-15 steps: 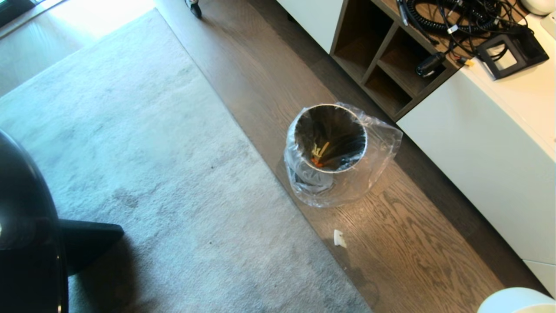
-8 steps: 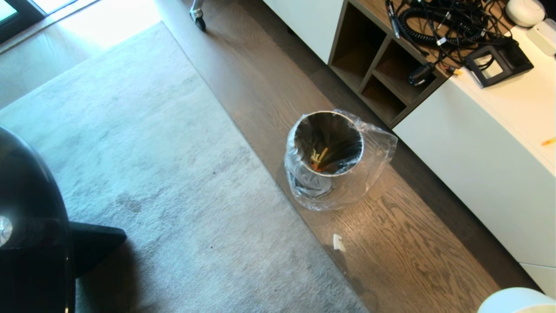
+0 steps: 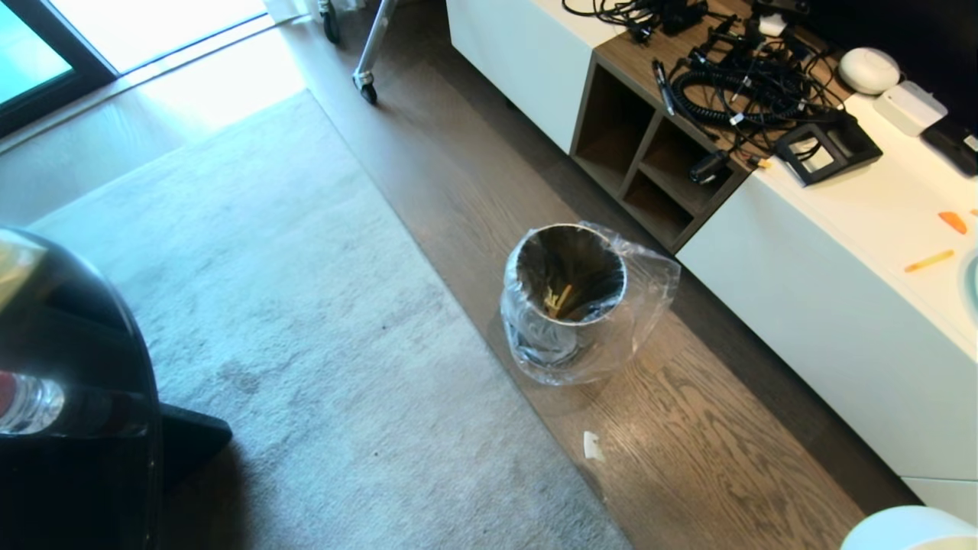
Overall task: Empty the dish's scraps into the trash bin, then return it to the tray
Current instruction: Put the bowl back to the table
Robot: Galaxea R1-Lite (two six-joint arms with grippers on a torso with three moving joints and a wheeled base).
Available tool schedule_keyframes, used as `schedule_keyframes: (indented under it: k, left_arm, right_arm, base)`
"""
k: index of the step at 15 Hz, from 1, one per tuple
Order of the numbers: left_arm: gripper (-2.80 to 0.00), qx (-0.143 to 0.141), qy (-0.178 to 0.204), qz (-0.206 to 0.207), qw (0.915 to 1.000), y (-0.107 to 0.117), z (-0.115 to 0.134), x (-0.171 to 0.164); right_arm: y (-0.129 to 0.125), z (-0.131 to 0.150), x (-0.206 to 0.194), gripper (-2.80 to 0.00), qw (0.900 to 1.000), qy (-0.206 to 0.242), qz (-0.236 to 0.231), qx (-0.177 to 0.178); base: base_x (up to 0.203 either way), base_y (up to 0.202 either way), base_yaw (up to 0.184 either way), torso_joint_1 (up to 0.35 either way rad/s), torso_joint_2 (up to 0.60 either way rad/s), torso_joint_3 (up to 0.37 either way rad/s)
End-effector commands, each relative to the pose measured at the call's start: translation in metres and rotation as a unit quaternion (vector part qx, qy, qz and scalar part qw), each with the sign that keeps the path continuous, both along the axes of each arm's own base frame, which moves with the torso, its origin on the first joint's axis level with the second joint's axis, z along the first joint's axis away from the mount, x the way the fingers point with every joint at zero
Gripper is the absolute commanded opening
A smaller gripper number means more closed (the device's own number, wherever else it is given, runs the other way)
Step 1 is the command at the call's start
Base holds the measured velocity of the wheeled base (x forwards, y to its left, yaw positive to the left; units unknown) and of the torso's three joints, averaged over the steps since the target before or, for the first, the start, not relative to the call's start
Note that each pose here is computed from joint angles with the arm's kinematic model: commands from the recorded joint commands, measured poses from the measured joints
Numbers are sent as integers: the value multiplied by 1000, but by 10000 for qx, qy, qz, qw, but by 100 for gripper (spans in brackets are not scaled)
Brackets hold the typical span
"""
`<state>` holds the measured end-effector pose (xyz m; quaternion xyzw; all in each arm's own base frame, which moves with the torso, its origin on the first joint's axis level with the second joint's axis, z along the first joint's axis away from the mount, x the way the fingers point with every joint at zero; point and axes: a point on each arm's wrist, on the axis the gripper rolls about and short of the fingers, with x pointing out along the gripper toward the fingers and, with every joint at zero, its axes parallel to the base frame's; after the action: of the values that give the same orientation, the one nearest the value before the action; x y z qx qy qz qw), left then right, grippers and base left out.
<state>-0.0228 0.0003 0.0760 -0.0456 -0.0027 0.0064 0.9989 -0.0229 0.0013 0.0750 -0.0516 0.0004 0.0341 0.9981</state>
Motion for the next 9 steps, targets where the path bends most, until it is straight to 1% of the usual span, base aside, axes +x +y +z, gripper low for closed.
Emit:
schedule_keyframes:
  k: [1, 9]
  left_arm:
    - [-280, -4, -6, 4, 10000, 0, 0, 0]
    - [-280, -4, -6, 4, 10000, 0, 0, 0]
  right_arm:
    - [0, 0, 0, -280, 10000, 2, 5, -5]
    - [0, 0, 0, -280, 10000, 1, 5, -5]
  base:
    - [0, 0, 0, 0, -3, 201]
    - [0, 0, 0, 1, 3, 202]
